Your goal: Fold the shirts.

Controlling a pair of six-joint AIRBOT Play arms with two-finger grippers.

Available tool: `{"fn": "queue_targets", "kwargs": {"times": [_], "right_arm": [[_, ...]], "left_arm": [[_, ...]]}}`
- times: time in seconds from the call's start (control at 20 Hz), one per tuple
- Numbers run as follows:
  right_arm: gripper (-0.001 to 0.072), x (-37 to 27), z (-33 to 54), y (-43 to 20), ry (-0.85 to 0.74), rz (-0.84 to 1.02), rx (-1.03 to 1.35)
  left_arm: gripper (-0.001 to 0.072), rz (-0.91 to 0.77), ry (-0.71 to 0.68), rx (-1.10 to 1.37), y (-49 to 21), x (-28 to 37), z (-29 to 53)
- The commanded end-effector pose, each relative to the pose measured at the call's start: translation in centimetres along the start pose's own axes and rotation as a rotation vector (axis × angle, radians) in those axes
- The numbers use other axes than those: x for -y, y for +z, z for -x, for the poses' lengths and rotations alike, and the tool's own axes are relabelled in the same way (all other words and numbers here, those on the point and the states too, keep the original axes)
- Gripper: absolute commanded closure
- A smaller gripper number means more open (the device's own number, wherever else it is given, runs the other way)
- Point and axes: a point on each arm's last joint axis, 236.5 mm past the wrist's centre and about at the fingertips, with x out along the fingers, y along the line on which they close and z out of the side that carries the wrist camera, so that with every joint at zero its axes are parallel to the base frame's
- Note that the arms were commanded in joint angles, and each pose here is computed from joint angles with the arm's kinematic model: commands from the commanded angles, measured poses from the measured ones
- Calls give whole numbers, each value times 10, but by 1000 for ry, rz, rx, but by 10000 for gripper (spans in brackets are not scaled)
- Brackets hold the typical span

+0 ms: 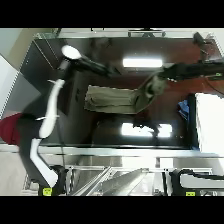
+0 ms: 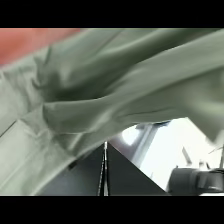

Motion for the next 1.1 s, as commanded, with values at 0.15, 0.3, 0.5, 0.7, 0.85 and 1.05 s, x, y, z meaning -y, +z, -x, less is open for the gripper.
{"fn": "queue_targets", "kwargs": {"times": [0.15, 0.3, 0.5, 0.7, 0.85, 1.05], "right_arm": [[689, -70, -227, -24, 80, 159, 18], [681, -62, -349, -102, 34, 212, -46], [251, -63, -385, -148, 121, 196, -189], [253, -27, -292, -67, 50, 125, -147], [249, 39, -195, -36, -165, 56, -184], [11, 124, -110, -49, -385, -170, -245]], "left_arm": [[690, -131, 24, 339, 33, 68, 213], [689, -165, 74, 374, 26, 78, 245], [690, -173, 65, 332, 15, 83, 244], [690, -181, 53, 318, 14, 88, 237], [690, -184, 47, 309, 13, 90, 234], [690, -184, 44, 306, 13, 90, 232]]}}
